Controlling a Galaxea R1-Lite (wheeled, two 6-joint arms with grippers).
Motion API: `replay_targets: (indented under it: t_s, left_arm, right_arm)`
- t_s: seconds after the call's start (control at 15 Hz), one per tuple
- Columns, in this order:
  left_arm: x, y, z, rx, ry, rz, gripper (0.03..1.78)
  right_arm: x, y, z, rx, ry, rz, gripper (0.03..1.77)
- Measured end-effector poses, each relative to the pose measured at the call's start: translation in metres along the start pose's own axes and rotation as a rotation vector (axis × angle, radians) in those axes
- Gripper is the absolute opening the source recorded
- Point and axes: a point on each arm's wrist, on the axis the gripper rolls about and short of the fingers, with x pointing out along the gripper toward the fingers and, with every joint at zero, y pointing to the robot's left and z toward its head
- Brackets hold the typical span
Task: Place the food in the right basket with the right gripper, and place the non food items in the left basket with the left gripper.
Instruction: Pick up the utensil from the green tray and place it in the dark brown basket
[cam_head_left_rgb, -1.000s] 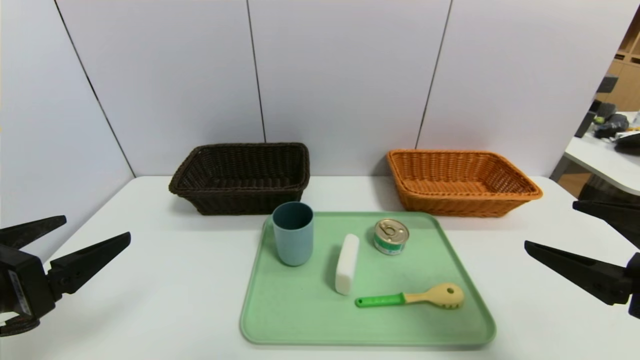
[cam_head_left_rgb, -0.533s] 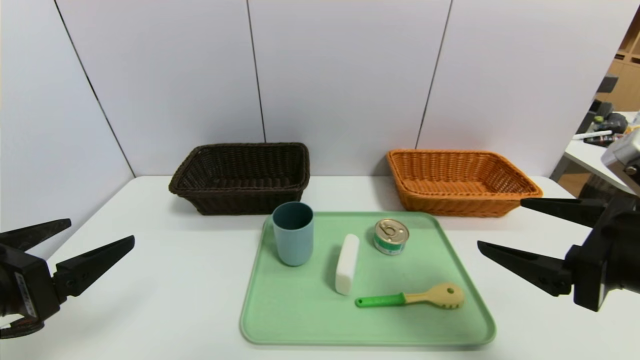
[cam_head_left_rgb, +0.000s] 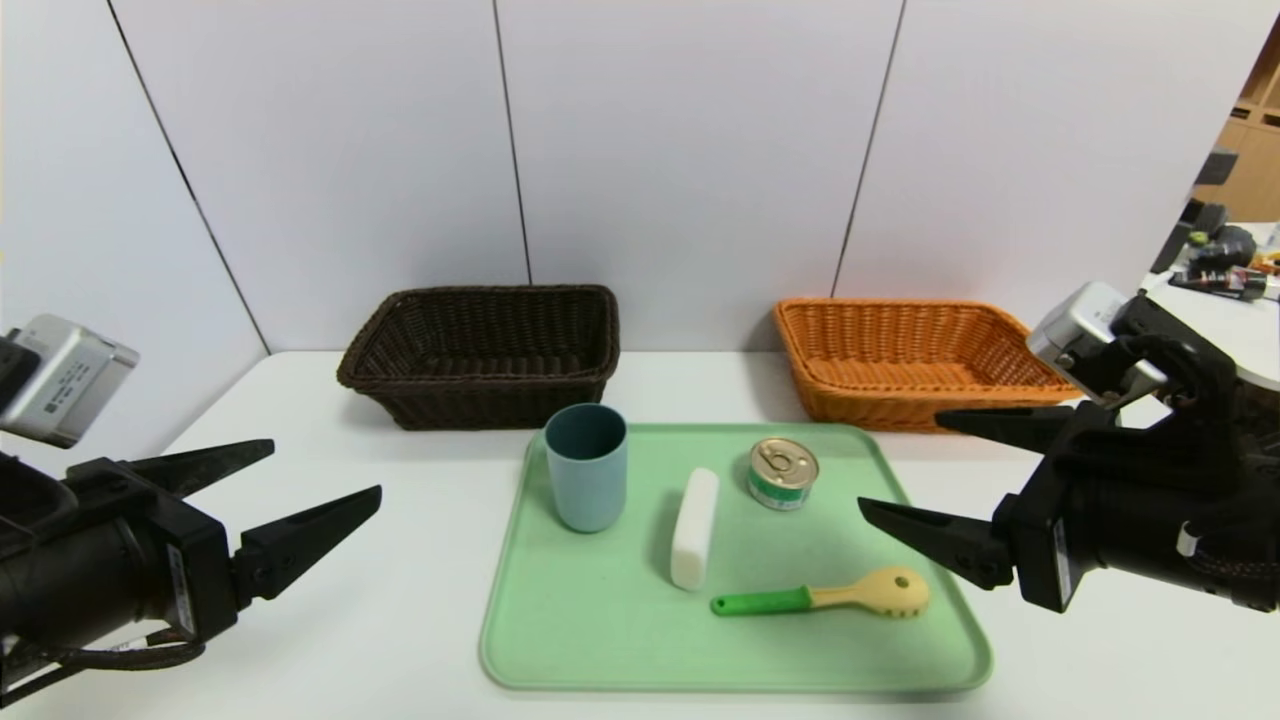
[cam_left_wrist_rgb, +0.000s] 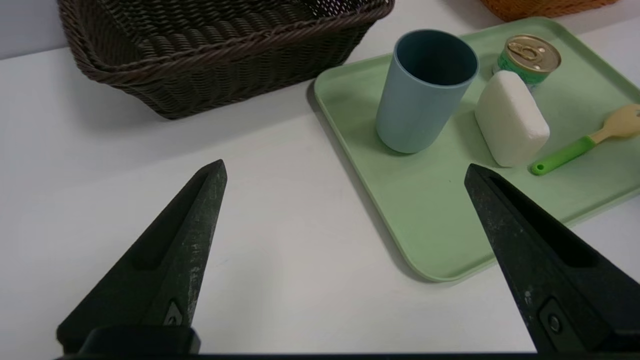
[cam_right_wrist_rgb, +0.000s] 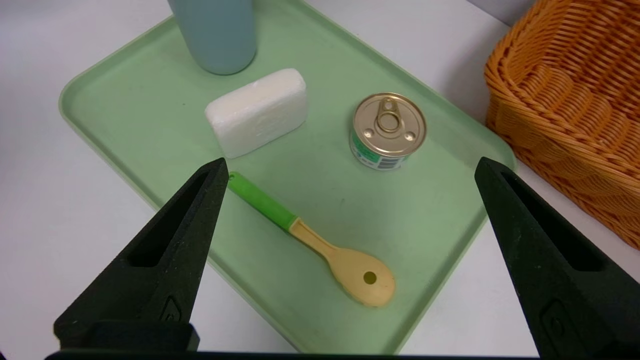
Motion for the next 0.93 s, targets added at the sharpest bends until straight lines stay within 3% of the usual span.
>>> replay_targets:
  t_s: [0.27, 0.67, 0.93]
  left_arm:
    - [0.005, -0.002, -0.004, 0.003, 0.028, -0.017, 1.69]
    - [0.006, -0.005, -0.009, 0.009, 0.047, -0.035, 1.69]
    - [0.005, -0.005, -0.010, 0.013, 0.046, -0.036, 1.69]
  right_arm:
    - [0.011, 0.005, 0.004, -0.047, 0.093, 0.048, 1.70]
    - [0.024, 0.012, 0.012, -0.205, 0.297, 0.148, 1.70]
    - [0.033, 0.010, 0.024, -0.250, 0.422, 0.191, 1.70]
